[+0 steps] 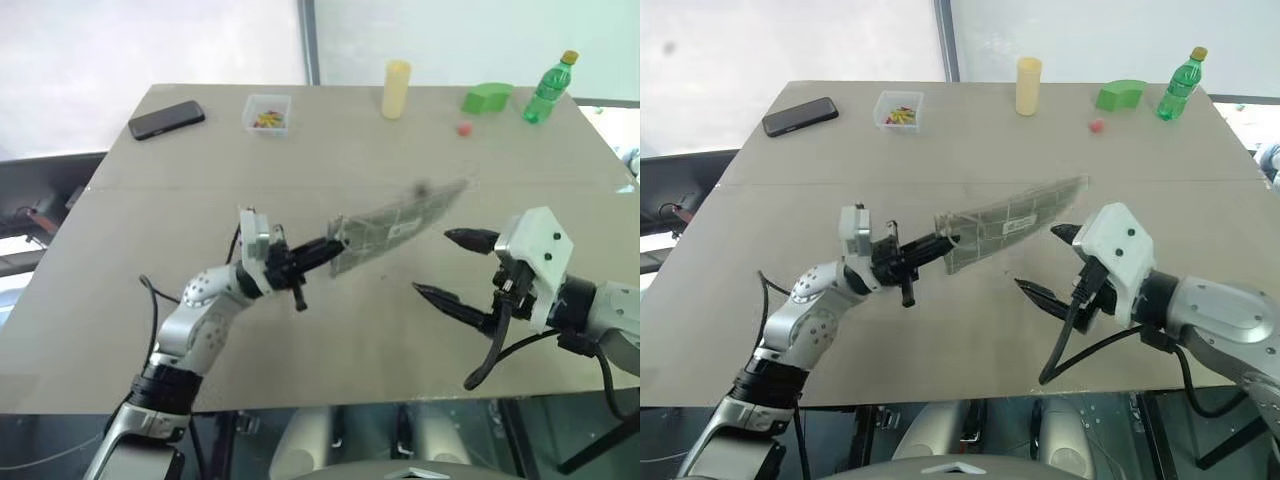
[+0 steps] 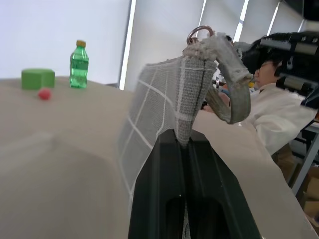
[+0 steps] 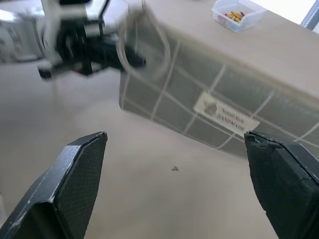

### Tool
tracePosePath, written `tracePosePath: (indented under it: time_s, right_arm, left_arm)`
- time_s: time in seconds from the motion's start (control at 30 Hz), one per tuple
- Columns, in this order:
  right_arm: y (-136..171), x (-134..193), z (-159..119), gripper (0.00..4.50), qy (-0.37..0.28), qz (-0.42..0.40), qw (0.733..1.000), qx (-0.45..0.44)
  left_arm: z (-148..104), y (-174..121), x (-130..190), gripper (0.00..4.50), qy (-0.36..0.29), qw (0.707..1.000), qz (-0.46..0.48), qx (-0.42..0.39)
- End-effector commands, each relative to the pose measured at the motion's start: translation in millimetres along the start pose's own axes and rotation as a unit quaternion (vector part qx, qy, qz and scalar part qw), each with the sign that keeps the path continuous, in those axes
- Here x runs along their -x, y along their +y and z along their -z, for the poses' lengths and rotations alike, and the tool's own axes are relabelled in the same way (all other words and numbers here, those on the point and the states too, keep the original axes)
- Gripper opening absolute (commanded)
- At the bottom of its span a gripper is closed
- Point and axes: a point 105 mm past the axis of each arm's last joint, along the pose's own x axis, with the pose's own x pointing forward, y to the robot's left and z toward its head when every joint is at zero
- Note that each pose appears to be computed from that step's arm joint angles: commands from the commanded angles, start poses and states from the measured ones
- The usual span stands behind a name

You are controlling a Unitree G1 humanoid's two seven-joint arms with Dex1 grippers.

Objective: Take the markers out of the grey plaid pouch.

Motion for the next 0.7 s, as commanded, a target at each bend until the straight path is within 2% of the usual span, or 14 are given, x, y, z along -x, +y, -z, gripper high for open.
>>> tracePosePath:
  time_s: [0.03,0.23,0.33,0.6,0.63,0.7]
  right_arm:
    - [5.4,-10.4,-2.1,4.50,-0.007,-0.013,1.000,-0.022]
    - [8.2,-43.2,6.8,4.50,-0.006,-0.056,0.994,-0.092]
    - [9.7,-56.0,3.2,3.70,-0.004,-0.077,0.992,-0.098]
    - [8.6,-70.3,4.0,0.20,0.010,-0.087,0.989,-0.117]
    - [9.3,-71.0,3.8,0.06,0.010,-0.088,0.989,-0.118]
    - [9.8,-71.9,4.1,0.06,0.012,-0.087,0.989,-0.117]
  left_arm:
    - [4.7,-5.4,1.0,0.03,0.000,1.000,0.004,0.004]
    - [14.5,-9.1,0.3,0.03,0.000,1.000,-0.001,0.011]
    - [14.4,-11.4,-2.8,0.00,-0.003,1.000,0.004,0.009]
    - [11.7,-15.3,-6.6,0.00,-0.008,1.000,0.008,0.004]
    - [11.5,-15.8,-6.8,0.00,-0.008,1.000,0.009,0.003]
    - [10.9,-15.9,-7.5,0.00,-0.008,1.000,0.009,0.001]
